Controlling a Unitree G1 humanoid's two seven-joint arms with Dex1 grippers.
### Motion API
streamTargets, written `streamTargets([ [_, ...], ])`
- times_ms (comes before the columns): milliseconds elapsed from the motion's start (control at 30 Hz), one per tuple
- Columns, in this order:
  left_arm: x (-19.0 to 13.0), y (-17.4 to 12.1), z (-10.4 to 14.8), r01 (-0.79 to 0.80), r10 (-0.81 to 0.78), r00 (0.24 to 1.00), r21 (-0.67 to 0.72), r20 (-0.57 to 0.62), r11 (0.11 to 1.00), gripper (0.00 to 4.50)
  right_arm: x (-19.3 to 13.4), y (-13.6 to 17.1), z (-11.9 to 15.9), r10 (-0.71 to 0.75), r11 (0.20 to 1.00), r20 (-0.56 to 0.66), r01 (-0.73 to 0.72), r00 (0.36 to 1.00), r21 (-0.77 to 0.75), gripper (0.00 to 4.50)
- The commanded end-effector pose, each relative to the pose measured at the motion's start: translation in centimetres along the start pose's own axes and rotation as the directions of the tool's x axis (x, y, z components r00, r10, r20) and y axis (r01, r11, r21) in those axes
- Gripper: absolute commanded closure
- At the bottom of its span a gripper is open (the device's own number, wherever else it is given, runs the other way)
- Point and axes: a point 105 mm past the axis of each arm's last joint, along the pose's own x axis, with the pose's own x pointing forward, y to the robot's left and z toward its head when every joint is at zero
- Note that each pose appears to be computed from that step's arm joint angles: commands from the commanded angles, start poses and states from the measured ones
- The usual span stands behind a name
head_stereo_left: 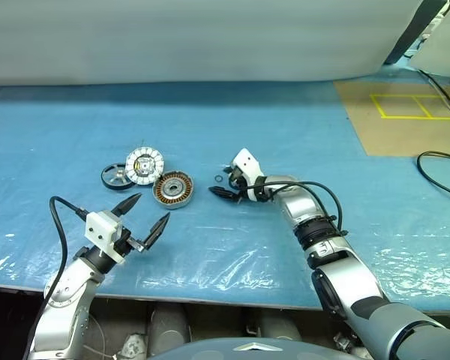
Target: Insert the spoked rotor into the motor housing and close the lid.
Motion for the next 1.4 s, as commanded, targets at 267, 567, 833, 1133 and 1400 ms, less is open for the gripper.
streamTargets([
  [267, -0.4, 0.7, 1.1, -0.027, 0.026, 0.999, 0.031, 0.027, 0.999, 0.00, -0.4, -0.7, -1.9, -0.033, 0.997, -0.076, 0.027, 0.997, -0.074, 3.31],
  [567, -0.6, 0.9, 1.1, -0.044, 0.043, 0.999, 0.035, 0.025, 0.998, 0.00, 0.1, -0.9, 0.9, -0.040, 0.997, 0.037, 0.042, 0.999, -0.070, 4.47],
  [833, -0.4, 1.1, 1.1, -0.048, 0.046, 0.999, 0.040, 0.027, 0.998, 0.00, 1.4, -1.2, 3.6, -0.051, 0.993, 0.099, 0.061, 0.994, -0.100, 3.19],
  [1133, 0.3, 1.1, 1.6, -0.044, 0.042, 0.998, 0.047, 0.039, 0.998, 0.00, 5.4, 0.7, 6.9, -0.058, 0.994, 0.111, 0.068, 0.992, -0.086, 0.14],
  [1400, 0.2, 0.6, 1.9, -0.059, 0.057, 0.998, 0.053, 0.041, 0.997, 0.00, 7.8, 2.2, 11.6, -0.138, 0.988, 0.133, 0.145, 0.981, -0.047, 0.04],
])
